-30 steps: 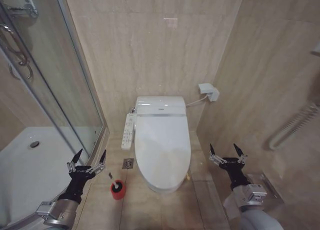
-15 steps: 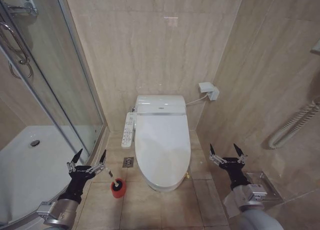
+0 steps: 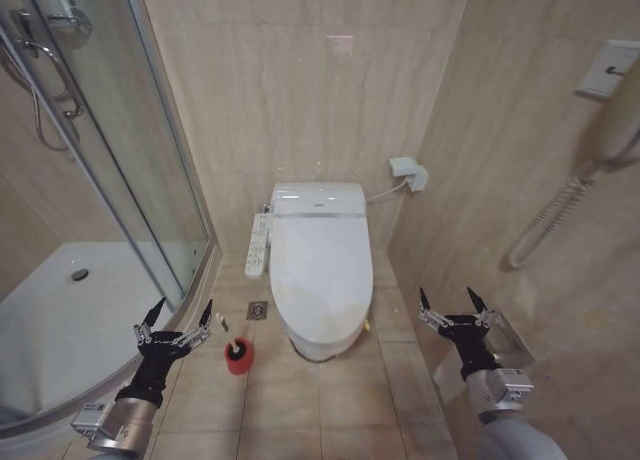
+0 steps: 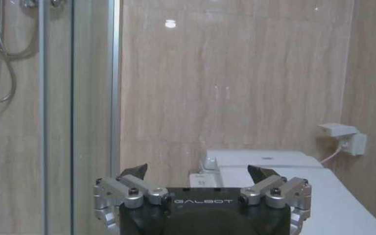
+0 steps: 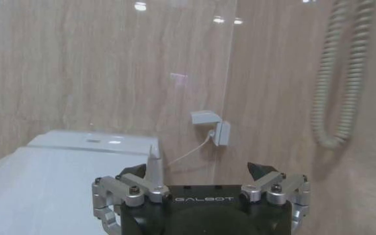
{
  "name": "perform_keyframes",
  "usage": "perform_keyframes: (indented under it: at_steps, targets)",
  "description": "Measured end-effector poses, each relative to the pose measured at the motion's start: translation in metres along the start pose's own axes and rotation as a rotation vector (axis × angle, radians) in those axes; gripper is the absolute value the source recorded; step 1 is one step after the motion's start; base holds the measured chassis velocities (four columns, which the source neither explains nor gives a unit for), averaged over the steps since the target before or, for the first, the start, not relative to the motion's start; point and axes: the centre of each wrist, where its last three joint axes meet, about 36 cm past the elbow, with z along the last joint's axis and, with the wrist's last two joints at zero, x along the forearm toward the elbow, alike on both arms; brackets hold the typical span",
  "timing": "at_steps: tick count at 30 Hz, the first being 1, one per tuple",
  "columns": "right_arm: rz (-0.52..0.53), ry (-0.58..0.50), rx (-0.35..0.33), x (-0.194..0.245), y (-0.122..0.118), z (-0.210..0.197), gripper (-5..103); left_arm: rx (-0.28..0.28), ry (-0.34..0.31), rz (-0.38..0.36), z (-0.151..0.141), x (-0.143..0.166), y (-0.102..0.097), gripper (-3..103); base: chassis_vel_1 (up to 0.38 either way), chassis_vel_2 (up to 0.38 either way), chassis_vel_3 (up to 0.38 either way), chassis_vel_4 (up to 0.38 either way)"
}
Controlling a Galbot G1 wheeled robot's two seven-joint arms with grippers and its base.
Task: Open the toilet lid, clean the toilet bowl with a toilet brush, close the toilet lid, and flush.
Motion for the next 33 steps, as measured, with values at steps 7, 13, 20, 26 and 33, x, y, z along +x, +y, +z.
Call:
perform_keyframes:
  at_steps: [7, 13, 20, 26, 33]
  targets:
    - [0.0, 0.0, 0.0, 0.0001, 0.0, 0.0001, 100, 0.0, 0.0, 0.0, -0.0001, -0.0001, 0.0, 100, 0.064, -0.049, -0.059, 0.068]
    - [0.0, -0.001, 0.0, -0.0003, 0.0, -0.0002, 100, 0.0, -0.001, 0.0, -0.0001, -0.0003, 0.0, 100, -0.02, 0.043, 0.03, -0.031]
    - [0.0, -0.001, 0.0, -0.0002, 0.0, -0.0001, 100, 0.0, -0.001, 0.0, -0.0001, -0.0002, 0.0, 100, 0.051, -0.073, -0.056, 0.061]
    - [0.0, -0.001, 0.0, -0.0002, 0.0, -0.0001, 100, 0.0, -0.001, 0.0, -0.0001, -0.0002, 0.0, 100, 0.161, -0.173, -0.171, 0.159]
    - [0.0, 0.0, 0.0, 0.0001, 0.0, 0.0, 100, 0.0, 0.0, 0.0, 0.0, 0.0, 0.0, 100, 0.21, -0.203, -0.215, 0.211]
